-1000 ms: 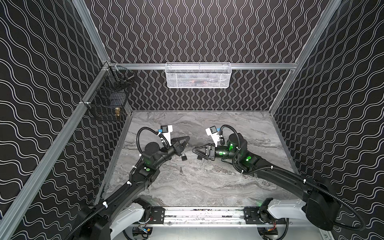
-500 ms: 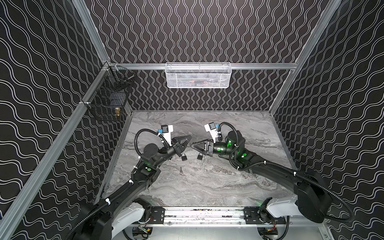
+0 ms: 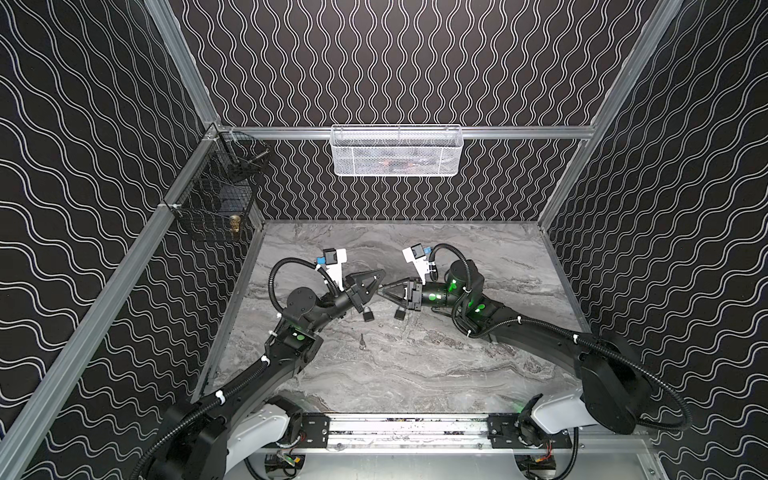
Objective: Unlock with the key
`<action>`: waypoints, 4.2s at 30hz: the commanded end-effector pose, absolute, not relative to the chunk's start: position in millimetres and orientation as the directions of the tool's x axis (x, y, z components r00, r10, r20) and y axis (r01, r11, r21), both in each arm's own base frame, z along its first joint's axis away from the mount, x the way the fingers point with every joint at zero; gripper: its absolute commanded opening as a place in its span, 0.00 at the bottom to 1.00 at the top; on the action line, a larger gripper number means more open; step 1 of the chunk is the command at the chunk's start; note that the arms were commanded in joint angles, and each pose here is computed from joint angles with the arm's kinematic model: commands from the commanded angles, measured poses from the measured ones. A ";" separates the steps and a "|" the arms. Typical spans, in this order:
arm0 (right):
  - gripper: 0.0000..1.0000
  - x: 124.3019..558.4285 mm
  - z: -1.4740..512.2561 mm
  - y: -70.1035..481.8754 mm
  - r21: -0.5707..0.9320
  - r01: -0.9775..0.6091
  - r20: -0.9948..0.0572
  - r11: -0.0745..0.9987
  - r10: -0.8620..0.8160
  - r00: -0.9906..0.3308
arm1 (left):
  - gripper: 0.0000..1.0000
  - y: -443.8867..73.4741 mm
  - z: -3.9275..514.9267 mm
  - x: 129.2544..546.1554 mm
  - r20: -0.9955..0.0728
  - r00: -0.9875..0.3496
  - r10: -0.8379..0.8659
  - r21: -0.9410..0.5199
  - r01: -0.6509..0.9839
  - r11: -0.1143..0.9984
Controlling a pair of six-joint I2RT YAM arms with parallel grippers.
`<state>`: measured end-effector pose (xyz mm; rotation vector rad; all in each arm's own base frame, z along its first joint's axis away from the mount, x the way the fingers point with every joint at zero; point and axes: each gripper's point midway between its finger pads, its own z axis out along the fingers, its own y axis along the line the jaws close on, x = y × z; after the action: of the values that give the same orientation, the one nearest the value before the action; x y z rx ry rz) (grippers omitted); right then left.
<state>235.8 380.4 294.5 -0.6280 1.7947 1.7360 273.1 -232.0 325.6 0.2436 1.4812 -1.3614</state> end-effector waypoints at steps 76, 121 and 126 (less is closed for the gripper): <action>0.00 219.6 167.6 261.1 0.728 -0.332 -0.450 0.600 0.052 -0.891 | 0.71 -246.8 158.6 314.2 -0.596 -0.803 -0.015 -0.413 0.290 0.863; 0.00 214.0 133.5 239.0 0.763 -0.173 -0.292 0.623 0.093 -0.952 | 0.61 -295.8 14.3 321.7 -0.231 -0.965 0.124 0.020 0.123 0.992; 0.00 215.1 130.0 242.2 0.773 -0.171 -0.276 0.610 0.082 -0.958 | 0.57 -300.6 9.9 319.7 -0.201 -0.973 0.117 0.008 0.118 0.993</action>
<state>213.4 236.4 124.3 -0.0319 2.5879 1.2276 330.9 -303.1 18.1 0.2001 2.8669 -0.0176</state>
